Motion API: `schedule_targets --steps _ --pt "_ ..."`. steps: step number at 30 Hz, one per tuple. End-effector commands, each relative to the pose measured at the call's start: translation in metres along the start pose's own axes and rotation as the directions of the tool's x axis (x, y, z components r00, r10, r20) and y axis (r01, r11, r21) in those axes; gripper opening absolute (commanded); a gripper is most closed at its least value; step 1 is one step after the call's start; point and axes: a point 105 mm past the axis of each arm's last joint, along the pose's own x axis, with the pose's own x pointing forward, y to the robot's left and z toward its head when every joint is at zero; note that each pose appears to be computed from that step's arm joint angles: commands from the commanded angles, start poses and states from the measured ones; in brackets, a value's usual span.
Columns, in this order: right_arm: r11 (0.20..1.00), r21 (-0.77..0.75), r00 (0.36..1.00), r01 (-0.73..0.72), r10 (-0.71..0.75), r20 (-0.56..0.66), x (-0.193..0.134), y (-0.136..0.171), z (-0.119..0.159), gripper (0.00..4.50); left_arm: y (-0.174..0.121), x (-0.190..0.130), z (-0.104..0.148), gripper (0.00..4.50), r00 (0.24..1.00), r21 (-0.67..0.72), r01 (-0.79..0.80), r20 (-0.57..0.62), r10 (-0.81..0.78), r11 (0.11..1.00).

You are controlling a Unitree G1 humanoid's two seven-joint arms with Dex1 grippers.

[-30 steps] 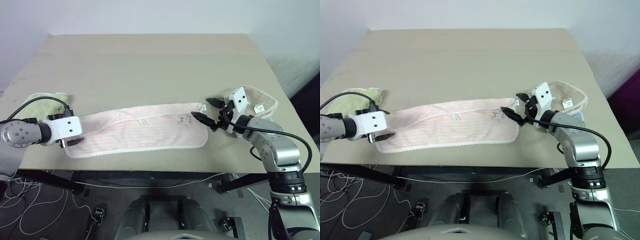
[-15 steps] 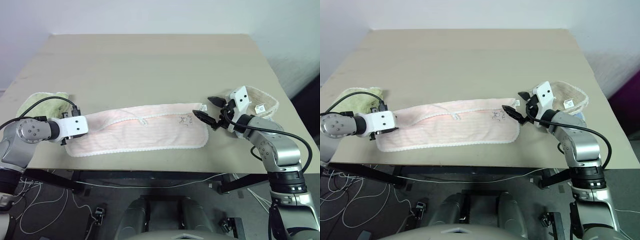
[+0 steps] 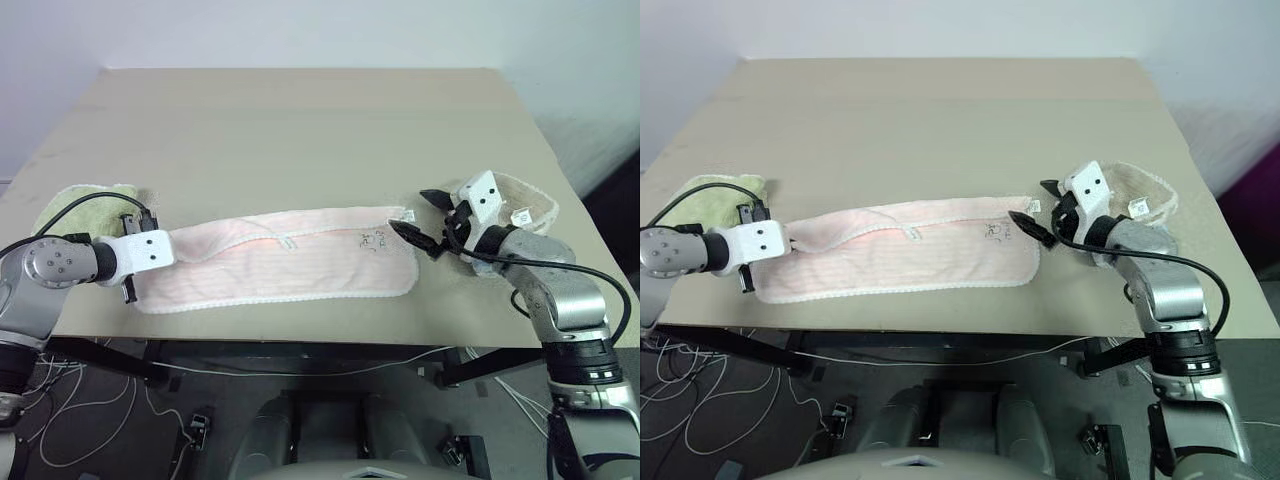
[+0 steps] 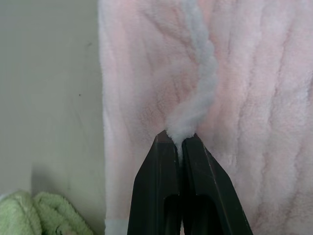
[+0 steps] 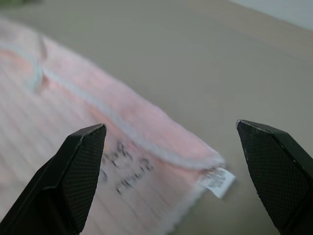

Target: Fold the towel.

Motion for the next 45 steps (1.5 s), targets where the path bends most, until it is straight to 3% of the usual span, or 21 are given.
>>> schedule_targets --steps 1,4,12,27,40,45 --pt "0.981 -0.19 0.999 -0.03 0.025 -0.031 -0.002 -0.009 0.004 4.5 0.017 -0.013 0.005 0.02 0.995 -0.025 -0.092 0.029 0.093 0.995" --pt "0.942 -0.331 0.996 -0.053 0.027 -0.08 -0.001 -0.016 -0.003 4.5 0.017 -0.013 0.004 0.02 0.995 -0.033 -0.095 0.029 0.096 0.995" --pt "0.739 -0.668 0.995 -0.087 0.03 -0.096 0.031 -0.02 -0.009 4.5 0.014 -0.01 0.004 0.02 0.993 -0.065 -0.107 0.043 0.11 0.992" --pt "0.506 -0.853 0.991 -0.128 0.084 -0.099 0.071 -0.009 -0.008 4.5 0.011 -0.016 0.001 0.02 0.991 -0.077 -0.122 0.038 0.126 0.989" --pt "0.483 -0.867 0.992 -0.12 0.084 -0.091 0.067 -0.013 -0.006 0.17 0.033 -0.026 0.011 0.0 0.972 -0.076 -0.209 0.09 0.216 0.975" --pt "0.493 -0.866 0.996 -0.086 0.055 -0.068 0.063 -0.022 0.0 0.04 0.057 -0.04 0.025 0.0 0.937 -0.097 -0.299 0.159 0.312 0.949"
